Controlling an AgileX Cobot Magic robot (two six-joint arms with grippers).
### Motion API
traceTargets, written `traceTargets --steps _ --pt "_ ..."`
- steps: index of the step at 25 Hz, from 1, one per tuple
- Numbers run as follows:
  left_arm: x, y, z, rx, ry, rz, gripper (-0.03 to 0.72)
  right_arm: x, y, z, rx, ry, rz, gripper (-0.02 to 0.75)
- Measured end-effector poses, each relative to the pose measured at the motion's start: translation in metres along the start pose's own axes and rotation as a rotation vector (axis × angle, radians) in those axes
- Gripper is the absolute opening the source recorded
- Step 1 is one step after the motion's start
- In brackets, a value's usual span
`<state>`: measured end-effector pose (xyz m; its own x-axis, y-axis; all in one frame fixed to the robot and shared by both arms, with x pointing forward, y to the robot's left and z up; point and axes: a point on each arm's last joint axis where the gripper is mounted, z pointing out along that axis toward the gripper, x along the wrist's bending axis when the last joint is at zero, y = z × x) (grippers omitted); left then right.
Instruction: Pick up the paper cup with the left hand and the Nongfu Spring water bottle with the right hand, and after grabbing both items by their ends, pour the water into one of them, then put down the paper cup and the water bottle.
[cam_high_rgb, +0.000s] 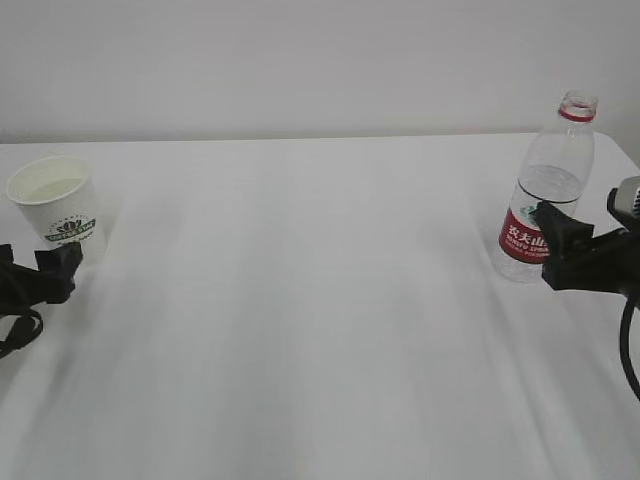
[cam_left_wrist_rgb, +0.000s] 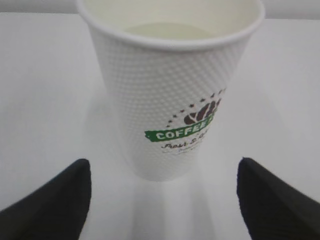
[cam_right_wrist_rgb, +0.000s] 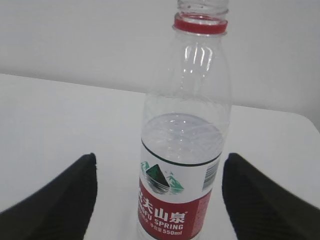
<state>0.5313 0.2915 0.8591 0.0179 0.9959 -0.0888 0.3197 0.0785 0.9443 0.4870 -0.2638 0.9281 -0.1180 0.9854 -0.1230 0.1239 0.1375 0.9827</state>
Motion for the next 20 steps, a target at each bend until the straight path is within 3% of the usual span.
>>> traceTargets --steps 20 --pt "-0.009 0.076 -0.038 -0.108 -0.023 0.022 0.622 -0.007 0.037 -0.024 0.000 -0.012 0.031 0.592"
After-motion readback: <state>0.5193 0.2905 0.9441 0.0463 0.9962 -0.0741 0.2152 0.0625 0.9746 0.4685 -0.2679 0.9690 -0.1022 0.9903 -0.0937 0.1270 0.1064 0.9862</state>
